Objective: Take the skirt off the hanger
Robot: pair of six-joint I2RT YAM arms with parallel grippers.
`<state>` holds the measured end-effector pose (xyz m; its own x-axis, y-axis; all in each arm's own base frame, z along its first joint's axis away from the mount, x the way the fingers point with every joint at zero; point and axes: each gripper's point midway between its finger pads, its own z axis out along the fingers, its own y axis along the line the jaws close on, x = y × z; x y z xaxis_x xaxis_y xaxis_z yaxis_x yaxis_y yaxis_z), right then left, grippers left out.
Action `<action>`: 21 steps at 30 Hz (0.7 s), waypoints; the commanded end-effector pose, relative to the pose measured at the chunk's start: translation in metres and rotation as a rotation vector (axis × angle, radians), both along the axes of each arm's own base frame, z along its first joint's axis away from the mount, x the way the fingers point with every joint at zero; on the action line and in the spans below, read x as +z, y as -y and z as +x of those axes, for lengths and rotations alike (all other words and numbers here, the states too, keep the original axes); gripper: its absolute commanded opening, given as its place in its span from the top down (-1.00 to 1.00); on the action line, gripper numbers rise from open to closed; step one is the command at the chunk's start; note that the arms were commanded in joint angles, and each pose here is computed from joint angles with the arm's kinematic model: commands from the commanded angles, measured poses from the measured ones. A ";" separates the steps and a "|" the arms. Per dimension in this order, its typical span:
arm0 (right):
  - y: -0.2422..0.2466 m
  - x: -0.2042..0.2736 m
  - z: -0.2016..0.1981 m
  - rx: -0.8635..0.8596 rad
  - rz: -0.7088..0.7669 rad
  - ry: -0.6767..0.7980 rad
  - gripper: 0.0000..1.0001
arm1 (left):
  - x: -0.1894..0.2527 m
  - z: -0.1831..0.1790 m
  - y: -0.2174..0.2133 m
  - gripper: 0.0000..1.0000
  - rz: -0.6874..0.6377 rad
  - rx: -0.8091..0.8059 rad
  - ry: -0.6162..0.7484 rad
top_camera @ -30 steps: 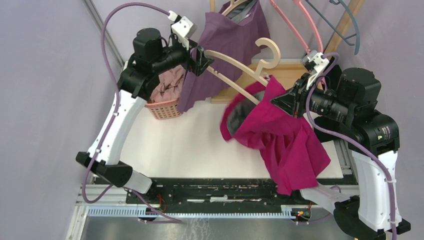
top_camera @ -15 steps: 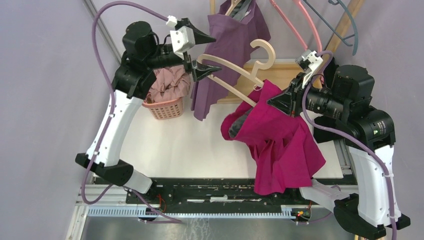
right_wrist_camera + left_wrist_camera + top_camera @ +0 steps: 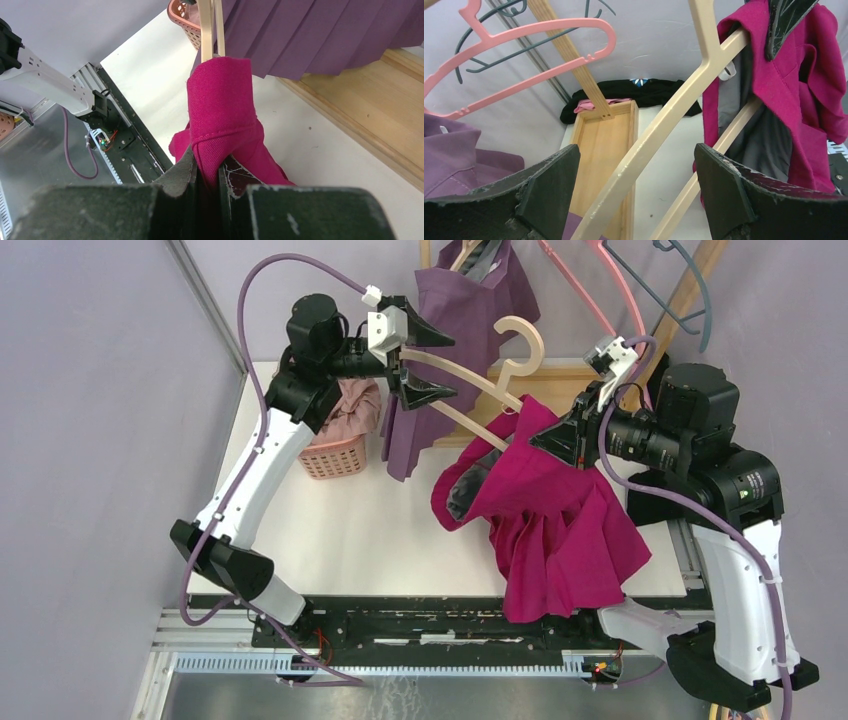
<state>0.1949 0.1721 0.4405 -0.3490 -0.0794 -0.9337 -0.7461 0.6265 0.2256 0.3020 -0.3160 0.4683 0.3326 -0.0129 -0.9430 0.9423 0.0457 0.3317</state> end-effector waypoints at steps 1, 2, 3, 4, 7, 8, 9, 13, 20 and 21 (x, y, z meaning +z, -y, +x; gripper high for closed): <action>-0.005 0.050 -0.005 0.039 0.075 0.178 0.99 | 0.026 -0.021 -0.003 -0.81 -0.069 -0.052 0.029; -0.006 0.050 -0.005 0.041 0.076 0.179 0.99 | 0.025 -0.021 -0.003 -0.81 -0.071 -0.051 0.023; -0.006 0.050 -0.005 0.042 0.076 0.180 0.99 | 0.025 -0.022 -0.002 -0.81 -0.073 -0.054 0.016; -0.006 0.050 -0.005 0.043 0.076 0.178 0.99 | 0.025 -0.022 -0.002 -0.80 -0.073 -0.054 0.010; -0.006 0.050 -0.003 0.038 0.073 0.179 0.99 | 0.027 -0.027 -0.005 -0.80 -0.077 -0.046 -0.005; -0.007 0.049 -0.003 0.039 0.072 0.178 0.99 | 0.027 -0.030 -0.007 -0.80 -0.074 -0.039 -0.008; -0.007 0.049 -0.002 0.042 0.072 0.178 0.99 | 0.030 -0.033 -0.009 -0.81 -0.074 -0.031 0.004; -0.010 0.049 -0.001 0.050 0.077 0.172 0.99 | 0.032 -0.032 -0.012 -0.83 -0.072 -0.003 0.012; -0.010 0.048 0.001 0.045 0.072 0.170 0.99 | 0.047 -0.037 -0.018 -0.83 -0.090 0.037 0.025; -0.010 0.048 0.002 0.046 0.071 0.170 0.99 | 0.051 -0.042 -0.020 -0.83 -0.094 0.035 0.025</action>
